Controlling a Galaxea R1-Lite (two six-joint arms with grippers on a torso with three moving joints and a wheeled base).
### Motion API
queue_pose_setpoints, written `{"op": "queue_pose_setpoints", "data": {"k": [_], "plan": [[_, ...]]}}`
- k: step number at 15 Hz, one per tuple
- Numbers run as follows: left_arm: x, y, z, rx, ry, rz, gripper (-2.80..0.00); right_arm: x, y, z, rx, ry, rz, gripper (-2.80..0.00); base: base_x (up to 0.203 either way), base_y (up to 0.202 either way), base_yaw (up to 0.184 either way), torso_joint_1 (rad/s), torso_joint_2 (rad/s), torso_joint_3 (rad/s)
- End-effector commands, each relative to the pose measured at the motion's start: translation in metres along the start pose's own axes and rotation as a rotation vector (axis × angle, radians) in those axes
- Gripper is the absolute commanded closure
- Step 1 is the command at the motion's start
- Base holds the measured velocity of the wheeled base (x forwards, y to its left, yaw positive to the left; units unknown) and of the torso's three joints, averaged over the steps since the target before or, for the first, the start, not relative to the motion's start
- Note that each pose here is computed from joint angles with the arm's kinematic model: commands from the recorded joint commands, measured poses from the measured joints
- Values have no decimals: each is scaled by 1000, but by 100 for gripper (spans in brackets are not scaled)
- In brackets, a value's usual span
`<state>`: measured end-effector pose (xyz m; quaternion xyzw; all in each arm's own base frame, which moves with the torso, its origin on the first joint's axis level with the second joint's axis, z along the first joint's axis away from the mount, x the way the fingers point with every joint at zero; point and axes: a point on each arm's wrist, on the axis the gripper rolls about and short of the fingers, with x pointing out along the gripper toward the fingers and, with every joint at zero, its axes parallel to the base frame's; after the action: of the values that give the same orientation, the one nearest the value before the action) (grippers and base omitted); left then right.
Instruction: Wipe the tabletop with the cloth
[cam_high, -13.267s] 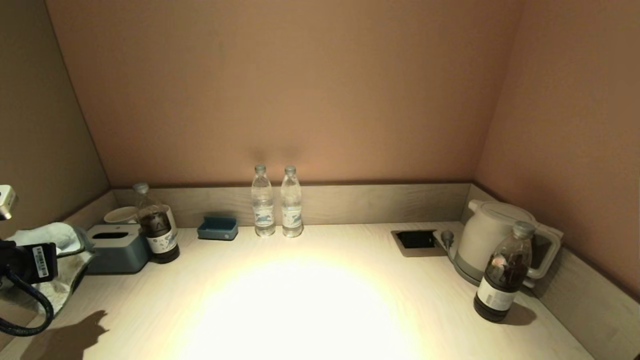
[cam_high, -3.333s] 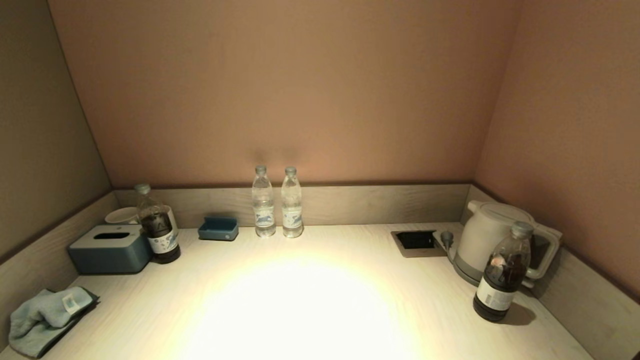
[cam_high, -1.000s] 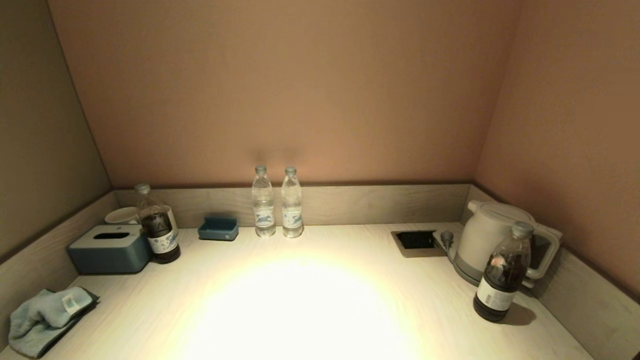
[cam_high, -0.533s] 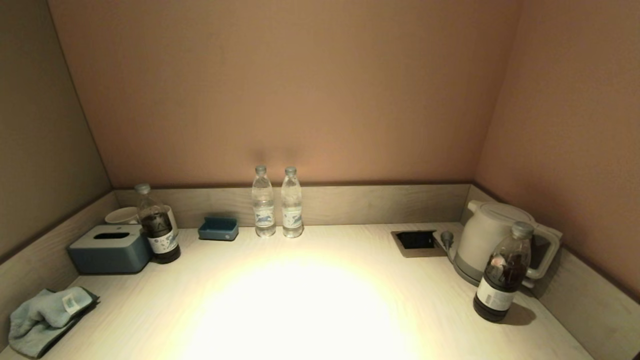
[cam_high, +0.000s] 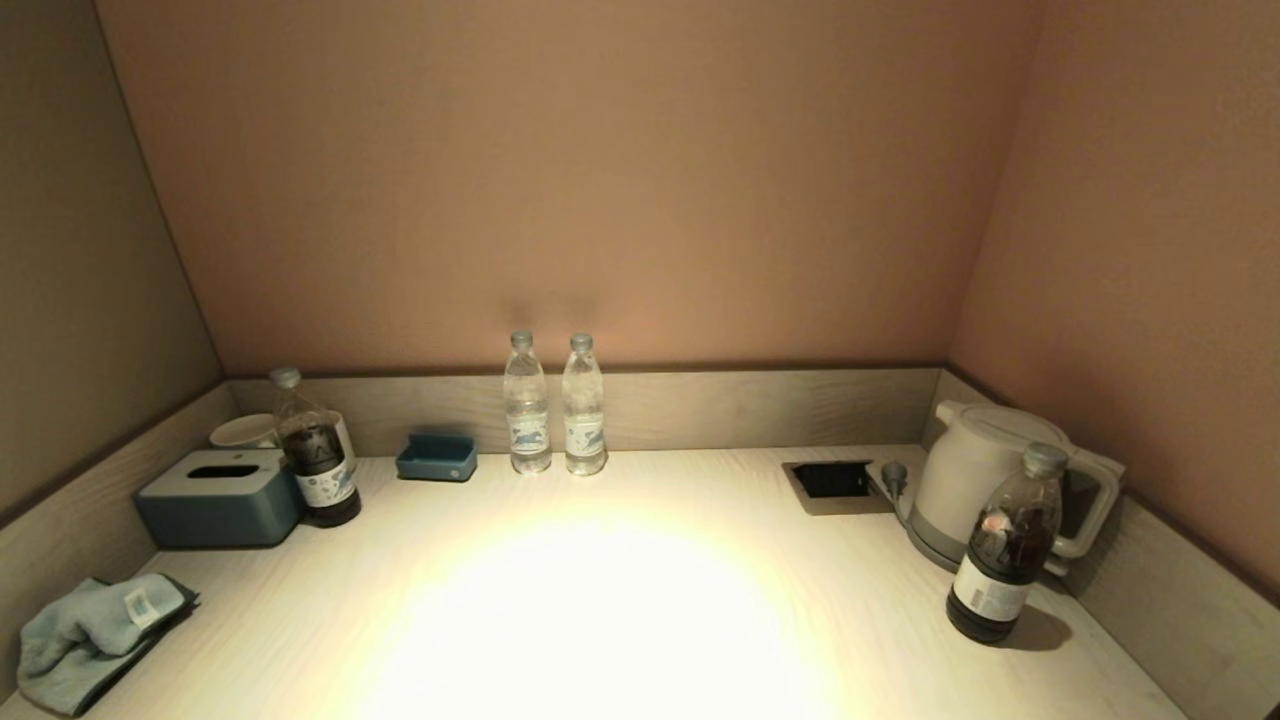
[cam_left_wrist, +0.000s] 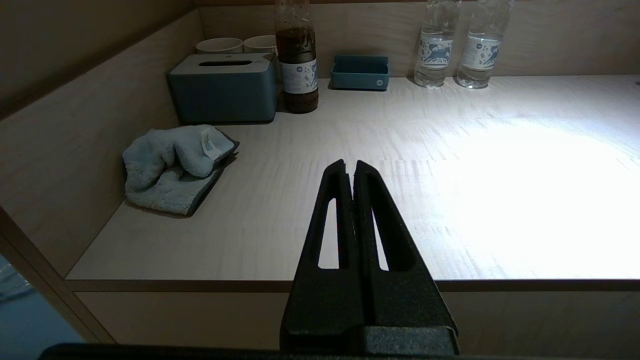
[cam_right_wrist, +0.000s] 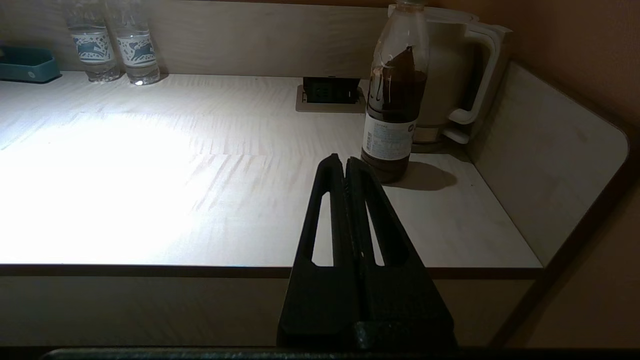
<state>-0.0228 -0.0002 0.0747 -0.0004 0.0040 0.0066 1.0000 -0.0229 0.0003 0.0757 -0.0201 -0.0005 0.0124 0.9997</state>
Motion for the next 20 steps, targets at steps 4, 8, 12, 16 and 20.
{"op": "queue_pose_setpoints", "data": {"k": [4,8,12,16,20], "plan": [[0,0,0,1,0,1,0,0,0,0,0,0,1,0,0,0,0,0,0,0],[0,0,0,-1,0,1,0,0,0,0,-11,0,1,0,0,0,0,0,0,0],[0,0,0,-1,0,1,0,0,0,0,0,1,0,0,0,0,0,0,0,0],[0,0,0,1,0,1,0,0,0,0,0,2,0,0,0,0,0,0,0,0],[0,0,0,-1,0,-1,0,0,0,0,2,1,0,0,0,0,0,0,0,0]]}}
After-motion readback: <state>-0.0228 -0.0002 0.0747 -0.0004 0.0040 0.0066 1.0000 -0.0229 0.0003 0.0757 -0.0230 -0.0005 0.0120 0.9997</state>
